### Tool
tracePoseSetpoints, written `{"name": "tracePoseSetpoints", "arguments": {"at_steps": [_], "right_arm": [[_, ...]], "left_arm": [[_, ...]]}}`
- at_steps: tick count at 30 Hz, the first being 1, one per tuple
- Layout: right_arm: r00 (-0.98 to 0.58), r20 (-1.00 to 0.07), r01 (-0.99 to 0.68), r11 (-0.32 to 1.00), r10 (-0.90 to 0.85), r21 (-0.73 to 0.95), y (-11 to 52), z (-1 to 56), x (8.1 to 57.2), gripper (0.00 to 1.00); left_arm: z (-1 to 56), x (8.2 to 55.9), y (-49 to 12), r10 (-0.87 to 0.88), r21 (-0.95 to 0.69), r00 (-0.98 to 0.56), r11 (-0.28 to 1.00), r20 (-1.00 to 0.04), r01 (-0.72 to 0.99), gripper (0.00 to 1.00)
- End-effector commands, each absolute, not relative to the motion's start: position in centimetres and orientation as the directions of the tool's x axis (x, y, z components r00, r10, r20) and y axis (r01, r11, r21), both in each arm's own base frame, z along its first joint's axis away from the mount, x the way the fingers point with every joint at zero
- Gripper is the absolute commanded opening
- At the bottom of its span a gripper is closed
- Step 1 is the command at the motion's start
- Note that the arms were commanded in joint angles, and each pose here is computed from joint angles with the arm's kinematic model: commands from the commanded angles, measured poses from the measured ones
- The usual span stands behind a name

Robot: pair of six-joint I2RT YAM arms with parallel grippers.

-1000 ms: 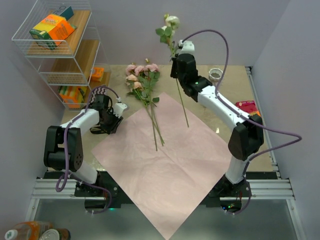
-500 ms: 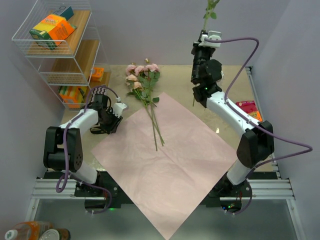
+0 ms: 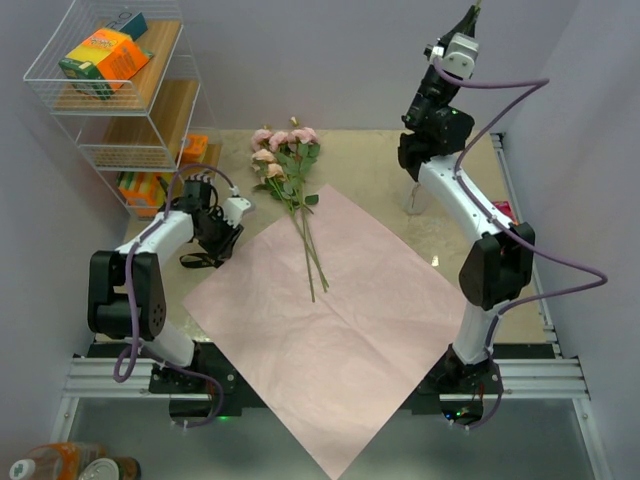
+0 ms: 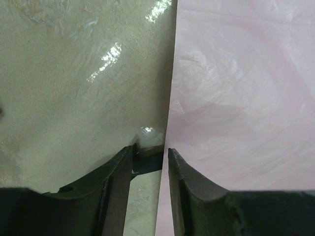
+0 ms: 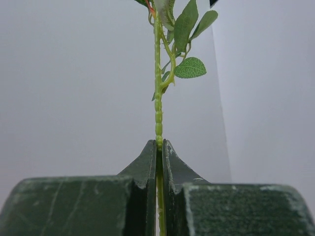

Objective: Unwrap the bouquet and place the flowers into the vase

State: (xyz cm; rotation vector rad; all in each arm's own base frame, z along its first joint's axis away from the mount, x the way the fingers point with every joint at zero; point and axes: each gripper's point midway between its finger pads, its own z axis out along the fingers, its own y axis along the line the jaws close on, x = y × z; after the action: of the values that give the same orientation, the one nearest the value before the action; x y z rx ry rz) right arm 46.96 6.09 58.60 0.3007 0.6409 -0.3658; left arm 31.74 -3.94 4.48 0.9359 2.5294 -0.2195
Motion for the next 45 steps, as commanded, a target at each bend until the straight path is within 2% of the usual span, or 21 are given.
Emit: {"name": "tracePoseSetpoints", "arguments": {"at_steps": [1, 12, 23, 30, 38, 45], "right_arm": [[0.818, -0.452, 0.489, 0.844, -0.356, 0.220, 3.3, 62.0, 42.5, 0.00], [0.837, -0.377, 0.515, 0.803, -0.397, 0.299, -0.6, 62.4, 42.9, 0.00], [0.846, -0.368, 0.503, 0.805, -0.385, 0.315, 0.2, 59.8, 46.4, 0.00], [0.824, -0.398, 0.523, 0.813, -0.404, 0.257, 1.6, 58.2, 47.8, 0.00], [0.785, -0.443, 0.556, 0.808, -0.433, 0.195, 3.8, 57.0, 47.0, 0.00], [0.724, -0.541, 0.590, 0.790, -0.428, 0.164, 4.1, 55.1, 46.6, 0.01]], "left_arm": [[5.5, 32.7, -3.9, 0.591, -0.008, -0.653, 0.738, -0.474, 0.674, 0.40], [6.9, 34.0, -4.9, 0.590, -0.078, -0.626, 0.693, -0.511, 0.716, 0.40], [7.4, 34.9, -5.5, 0.607, -0.119, -0.605, 0.649, -0.515, 0.752, 0.40], [7.3, 35.3, -6.0, 0.602, -0.140, -0.599, 0.634, -0.527, 0.761, 0.40], [7.7, 35.5, -5.3, 0.589, -0.134, -0.598, 0.642, -0.544, 0.755, 0.40], [8.3, 34.7, -4.3, 0.593, -0.109, -0.585, 0.645, -0.554, 0.756, 0.39]]}}
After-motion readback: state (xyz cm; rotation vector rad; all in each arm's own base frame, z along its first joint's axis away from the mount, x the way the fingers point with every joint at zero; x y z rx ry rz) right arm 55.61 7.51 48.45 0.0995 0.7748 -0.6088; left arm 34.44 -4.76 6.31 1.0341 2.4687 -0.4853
